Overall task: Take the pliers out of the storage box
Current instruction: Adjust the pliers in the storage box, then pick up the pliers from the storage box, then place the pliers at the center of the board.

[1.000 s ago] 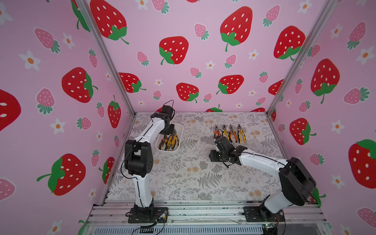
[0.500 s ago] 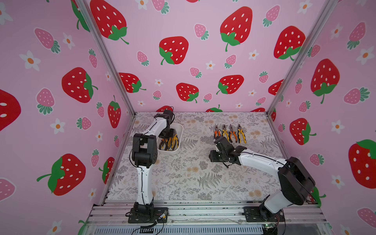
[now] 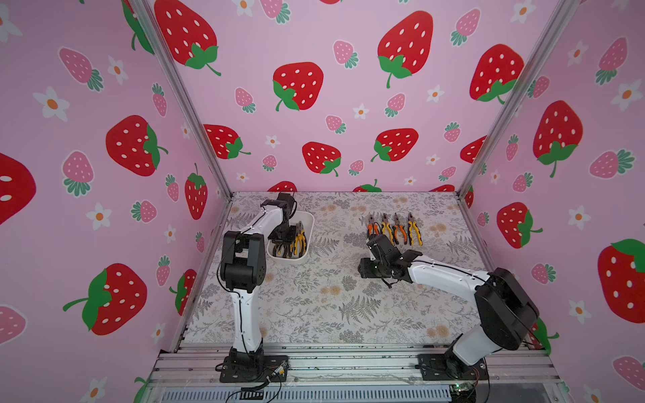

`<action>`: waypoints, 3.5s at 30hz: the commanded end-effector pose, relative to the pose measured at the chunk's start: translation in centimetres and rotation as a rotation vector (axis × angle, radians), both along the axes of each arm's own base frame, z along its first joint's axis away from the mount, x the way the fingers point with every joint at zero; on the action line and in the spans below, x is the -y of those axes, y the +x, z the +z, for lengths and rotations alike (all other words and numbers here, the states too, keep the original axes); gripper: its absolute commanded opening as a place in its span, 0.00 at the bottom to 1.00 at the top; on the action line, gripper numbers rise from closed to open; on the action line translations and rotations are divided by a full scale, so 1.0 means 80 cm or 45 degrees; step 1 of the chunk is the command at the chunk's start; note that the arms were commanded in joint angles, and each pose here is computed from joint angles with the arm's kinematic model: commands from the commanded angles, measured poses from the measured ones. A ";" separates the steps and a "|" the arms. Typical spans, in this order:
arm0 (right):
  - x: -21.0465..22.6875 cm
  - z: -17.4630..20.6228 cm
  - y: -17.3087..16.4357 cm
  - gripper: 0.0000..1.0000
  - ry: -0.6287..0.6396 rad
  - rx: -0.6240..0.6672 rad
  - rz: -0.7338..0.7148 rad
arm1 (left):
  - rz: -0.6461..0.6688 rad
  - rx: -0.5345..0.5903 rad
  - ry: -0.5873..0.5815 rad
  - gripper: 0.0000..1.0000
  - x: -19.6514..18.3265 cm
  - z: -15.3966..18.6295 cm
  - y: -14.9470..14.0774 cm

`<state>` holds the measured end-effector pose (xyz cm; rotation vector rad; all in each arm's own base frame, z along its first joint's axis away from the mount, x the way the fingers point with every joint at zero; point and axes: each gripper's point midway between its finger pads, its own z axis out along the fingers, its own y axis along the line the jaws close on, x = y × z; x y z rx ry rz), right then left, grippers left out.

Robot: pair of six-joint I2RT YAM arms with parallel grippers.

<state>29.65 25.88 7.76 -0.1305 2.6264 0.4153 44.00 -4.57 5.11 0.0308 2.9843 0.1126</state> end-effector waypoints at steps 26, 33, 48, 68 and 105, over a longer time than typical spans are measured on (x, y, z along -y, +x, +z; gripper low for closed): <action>-0.008 -0.001 0.002 0.49 0.009 -0.009 0.011 | 0.027 -0.020 -0.118 0.00 0.014 -0.004 0.020; -0.007 0.000 0.001 0.49 0.010 -0.009 0.012 | 0.065 0.112 -0.001 0.00 -0.007 0.045 0.023; -0.006 0.056 0.004 0.49 0.012 0.085 0.023 | -0.061 0.543 -0.058 0.00 0.042 0.162 -0.033; -0.001 0.255 -0.013 0.51 0.277 0.149 0.009 | -0.500 1.457 0.037 0.00 0.243 0.232 -0.202; -0.048 0.247 0.016 0.54 0.402 -0.018 -0.060 | -0.409 1.506 0.163 0.00 0.277 0.229 -0.214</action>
